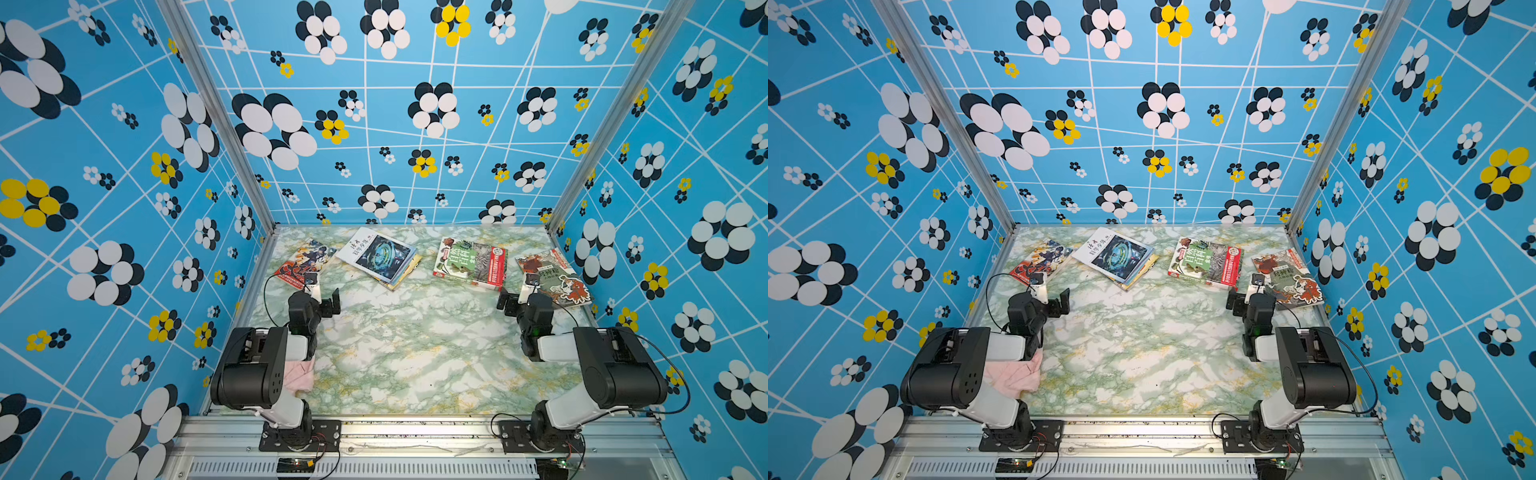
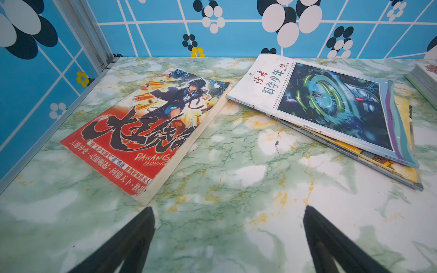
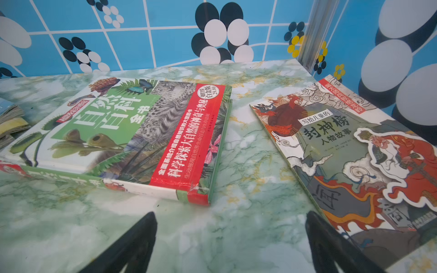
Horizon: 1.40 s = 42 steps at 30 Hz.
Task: Wipe the cover of the book
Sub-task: Pick up the cleaning item at the center of the board.
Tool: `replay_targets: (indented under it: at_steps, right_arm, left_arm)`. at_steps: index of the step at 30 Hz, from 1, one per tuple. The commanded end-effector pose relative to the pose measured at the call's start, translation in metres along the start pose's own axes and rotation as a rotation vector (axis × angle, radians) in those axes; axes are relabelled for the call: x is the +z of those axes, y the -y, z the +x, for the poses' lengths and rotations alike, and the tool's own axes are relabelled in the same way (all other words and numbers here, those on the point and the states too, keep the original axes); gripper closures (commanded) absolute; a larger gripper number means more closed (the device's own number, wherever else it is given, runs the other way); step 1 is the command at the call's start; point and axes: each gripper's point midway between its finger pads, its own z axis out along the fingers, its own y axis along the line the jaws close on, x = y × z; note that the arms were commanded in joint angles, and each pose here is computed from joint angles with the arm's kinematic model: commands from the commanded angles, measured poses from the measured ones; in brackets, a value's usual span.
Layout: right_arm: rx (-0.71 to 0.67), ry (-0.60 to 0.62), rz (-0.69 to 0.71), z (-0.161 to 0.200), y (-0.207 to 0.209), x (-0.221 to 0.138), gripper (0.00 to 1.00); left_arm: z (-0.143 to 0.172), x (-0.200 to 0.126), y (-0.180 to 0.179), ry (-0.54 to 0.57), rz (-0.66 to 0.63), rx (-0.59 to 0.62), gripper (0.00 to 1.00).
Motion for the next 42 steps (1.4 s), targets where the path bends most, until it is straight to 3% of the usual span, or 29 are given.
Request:
replay_targets:
  at_steps: [1, 42]
  right_arm:
    - [0.012, 0.031, 0.006, -0.0112, 0.0002, 0.0, 0.01]
    - [-0.003, 0.035, 0.062, -0.0116, 0.0045, -0.0009, 0.01]
  left_arm:
    - [-0.0107, 0.0017, -0.0001, 0.021, -0.006, 0.003, 0.01]
    - [-0.0122, 0.0009, -0.0061, 0.022, -0.066, 0.009, 0.01]
